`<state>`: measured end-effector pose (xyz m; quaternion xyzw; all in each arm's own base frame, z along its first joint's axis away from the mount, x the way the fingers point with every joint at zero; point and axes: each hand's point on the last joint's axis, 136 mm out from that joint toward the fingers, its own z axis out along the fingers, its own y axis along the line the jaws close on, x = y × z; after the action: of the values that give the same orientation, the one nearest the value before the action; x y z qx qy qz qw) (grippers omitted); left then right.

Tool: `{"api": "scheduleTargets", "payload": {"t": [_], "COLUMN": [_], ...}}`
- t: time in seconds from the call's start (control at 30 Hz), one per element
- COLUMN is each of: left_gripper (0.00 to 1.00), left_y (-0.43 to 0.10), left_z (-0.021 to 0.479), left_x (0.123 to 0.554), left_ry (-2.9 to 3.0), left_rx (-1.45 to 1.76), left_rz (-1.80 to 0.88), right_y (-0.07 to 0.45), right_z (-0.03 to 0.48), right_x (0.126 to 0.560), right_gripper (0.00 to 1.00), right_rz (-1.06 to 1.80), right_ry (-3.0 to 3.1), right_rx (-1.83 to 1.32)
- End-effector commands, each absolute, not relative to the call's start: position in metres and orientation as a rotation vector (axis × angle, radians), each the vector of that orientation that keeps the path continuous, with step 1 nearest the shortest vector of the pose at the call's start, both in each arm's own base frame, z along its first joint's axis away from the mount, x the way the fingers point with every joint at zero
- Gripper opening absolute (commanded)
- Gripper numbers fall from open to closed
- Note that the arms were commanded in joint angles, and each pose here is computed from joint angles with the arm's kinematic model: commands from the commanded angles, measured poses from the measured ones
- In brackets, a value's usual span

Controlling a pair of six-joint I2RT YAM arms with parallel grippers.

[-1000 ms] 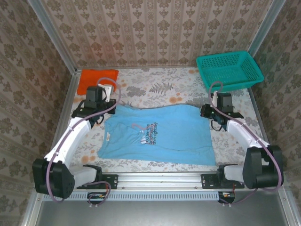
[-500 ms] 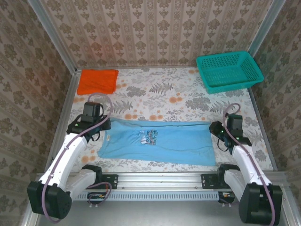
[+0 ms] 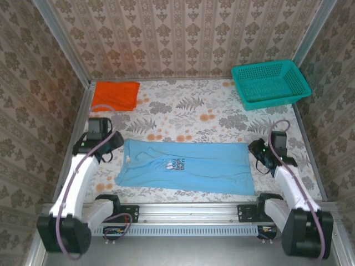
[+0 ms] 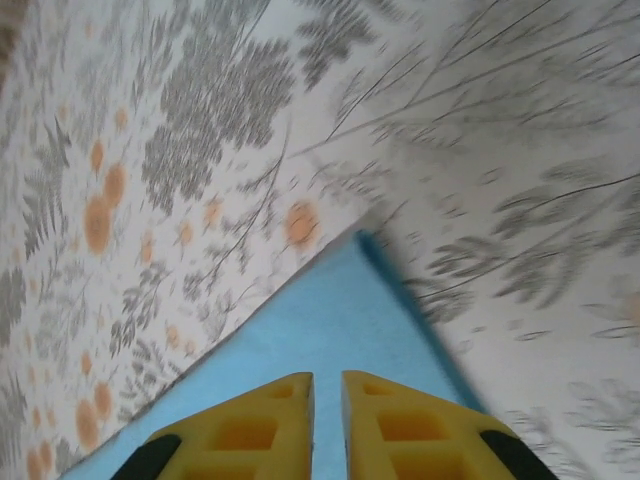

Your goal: Fold and stack the t-shirts

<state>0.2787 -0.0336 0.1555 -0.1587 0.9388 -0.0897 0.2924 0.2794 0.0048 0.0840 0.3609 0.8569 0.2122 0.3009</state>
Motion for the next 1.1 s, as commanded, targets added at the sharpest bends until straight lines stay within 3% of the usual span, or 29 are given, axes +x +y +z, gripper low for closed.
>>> {"api": "scheduleTargets", "payload": {"t": [0.0, 0.23, 0.57, 0.73, 0.93, 1.07], "left_gripper": [0.37, 0.33, 0.30, 0.29, 0.31, 0.41], "left_y": [-0.089, -0.134, -0.064, -0.029, -0.020, -0.022], "left_z": [0.149, 0.097, 0.033, 0.020, 0.033, 0.063], "left_x": [0.302, 0.326, 0.328, 0.326, 0.346, 0.361], "left_ry": [2.584, 2.846, 3.048, 3.065, 3.012, 2.935], "left_rx": [-0.208, -0.009, -0.172, -0.257, -0.348, -0.364], "left_rz": [-0.526, -0.531, -0.134, 0.028, 0.012, -0.012], "right_y": [0.038, 0.065, 0.040, 0.022, 0.028, 0.032], "right_z": [0.082, 0.049, 0.012, 0.006, 0.034, 0.084], "right_x": [0.290, 0.298, 0.300, 0.308, 0.337, 0.355], "right_gripper": [0.14, 0.12, 0.11, 0.14, 0.18, 0.27], "right_rz": [0.647, 0.602, 0.375, 0.407, 0.524, 0.546], "right_ry": [2.430, 2.667, 2.817, 2.746, 2.631, 2.451], "right_rx": [0.841, 0.751, 0.900, 1.068, 1.005, 0.891]}}
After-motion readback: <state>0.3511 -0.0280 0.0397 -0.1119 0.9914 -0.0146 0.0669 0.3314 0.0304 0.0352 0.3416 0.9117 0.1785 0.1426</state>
